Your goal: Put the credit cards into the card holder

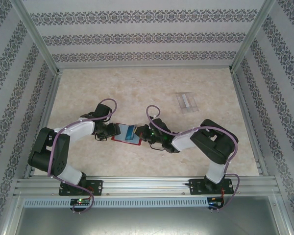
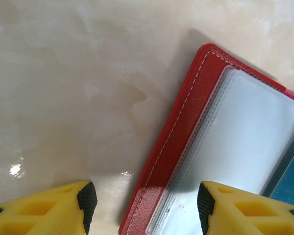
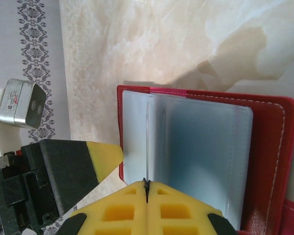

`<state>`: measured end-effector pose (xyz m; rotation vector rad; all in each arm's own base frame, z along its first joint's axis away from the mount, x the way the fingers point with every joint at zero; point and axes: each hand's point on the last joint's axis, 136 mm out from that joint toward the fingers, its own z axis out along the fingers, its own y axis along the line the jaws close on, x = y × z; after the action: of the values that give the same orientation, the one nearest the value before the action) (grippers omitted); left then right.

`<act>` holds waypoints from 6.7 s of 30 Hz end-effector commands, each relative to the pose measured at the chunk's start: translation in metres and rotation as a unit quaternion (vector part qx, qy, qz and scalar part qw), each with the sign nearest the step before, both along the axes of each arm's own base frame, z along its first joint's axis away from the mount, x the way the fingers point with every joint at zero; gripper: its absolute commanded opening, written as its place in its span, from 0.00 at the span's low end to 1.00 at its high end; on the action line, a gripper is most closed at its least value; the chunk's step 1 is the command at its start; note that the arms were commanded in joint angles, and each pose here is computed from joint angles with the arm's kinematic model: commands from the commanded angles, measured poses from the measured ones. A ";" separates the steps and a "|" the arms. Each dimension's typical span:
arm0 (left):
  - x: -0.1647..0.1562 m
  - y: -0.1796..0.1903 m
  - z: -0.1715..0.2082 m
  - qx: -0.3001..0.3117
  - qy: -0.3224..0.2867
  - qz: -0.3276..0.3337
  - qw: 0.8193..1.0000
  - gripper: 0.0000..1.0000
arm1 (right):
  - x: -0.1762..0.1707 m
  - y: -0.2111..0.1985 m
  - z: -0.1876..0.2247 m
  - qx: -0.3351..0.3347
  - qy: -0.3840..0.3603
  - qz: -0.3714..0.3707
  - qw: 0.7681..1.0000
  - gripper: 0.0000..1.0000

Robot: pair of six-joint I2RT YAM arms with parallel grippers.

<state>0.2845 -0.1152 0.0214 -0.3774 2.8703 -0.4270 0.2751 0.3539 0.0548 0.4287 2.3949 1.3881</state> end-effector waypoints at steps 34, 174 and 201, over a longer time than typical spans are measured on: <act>-0.006 0.000 -0.014 0.005 0.020 -0.008 1.000 0.59 | 0.006 0.015 -0.037 -0.008 0.043 -0.012 0.999 0.00; 0.012 -0.026 0.014 0.041 -0.007 -0.058 0.997 0.94 | 0.010 -0.037 0.063 -0.235 -0.149 0.047 0.959 0.27; 0.010 0.000 -0.008 0.047 0.009 -0.017 0.999 0.94 | 0.006 0.008 -0.016 -0.246 -0.009 0.103 0.964 0.31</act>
<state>0.2927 -0.1190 0.0233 -0.2872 2.8993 -0.3077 0.2760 0.3660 0.0374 0.0018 2.7028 0.8299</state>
